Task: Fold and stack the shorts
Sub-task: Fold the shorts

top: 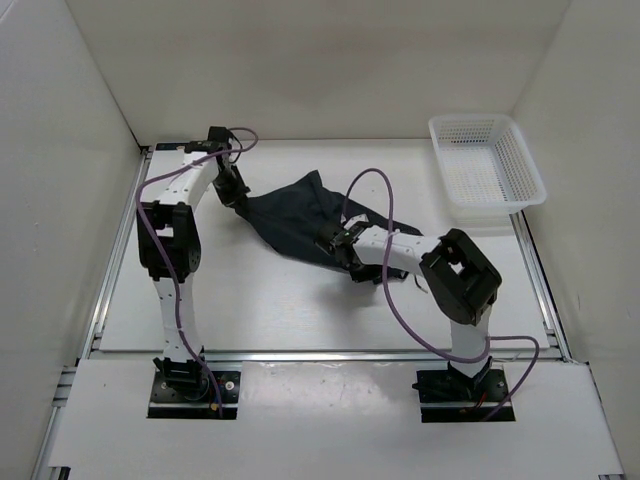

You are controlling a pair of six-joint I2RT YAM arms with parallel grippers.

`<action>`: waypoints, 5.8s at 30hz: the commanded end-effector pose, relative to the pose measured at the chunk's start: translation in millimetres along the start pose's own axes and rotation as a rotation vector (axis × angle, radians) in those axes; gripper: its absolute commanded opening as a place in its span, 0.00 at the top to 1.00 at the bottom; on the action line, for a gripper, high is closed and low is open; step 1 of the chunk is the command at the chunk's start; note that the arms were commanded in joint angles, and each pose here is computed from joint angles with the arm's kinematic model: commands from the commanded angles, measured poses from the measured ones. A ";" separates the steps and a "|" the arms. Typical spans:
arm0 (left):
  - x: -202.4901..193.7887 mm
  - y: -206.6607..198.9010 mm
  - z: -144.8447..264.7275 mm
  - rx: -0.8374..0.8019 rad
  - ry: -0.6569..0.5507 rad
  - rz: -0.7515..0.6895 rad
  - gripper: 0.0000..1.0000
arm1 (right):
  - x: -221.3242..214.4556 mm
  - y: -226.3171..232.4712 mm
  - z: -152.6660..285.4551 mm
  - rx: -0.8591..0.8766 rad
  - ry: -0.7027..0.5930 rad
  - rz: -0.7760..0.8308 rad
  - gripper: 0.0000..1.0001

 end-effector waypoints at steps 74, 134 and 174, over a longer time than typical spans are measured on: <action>-53.3 57.7 1.9 0.022 0.029 0.077 0.90 | -58.0 -116.8 30.8 0.993 0.703 -1.451 0.01; -123.5 84.0 76.9 0.021 -0.046 0.195 0.25 | 14.3 -153.5 15.9 0.513 0.318 -0.555 0.16; -94.2 54.9 52.3 0.110 0.001 0.127 0.90 | 40.5 -169.4 44.0 0.530 0.157 -0.565 0.19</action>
Point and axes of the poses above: each gripper's point midway between its finger pads, its own z axis back along the fingers, its own y axis along the line the jaws close on, x = y × z, the point moved 9 cm from there along z, back along the fingers, and after that the axes turned 12 degrees about -z, right-handed, at the moved point
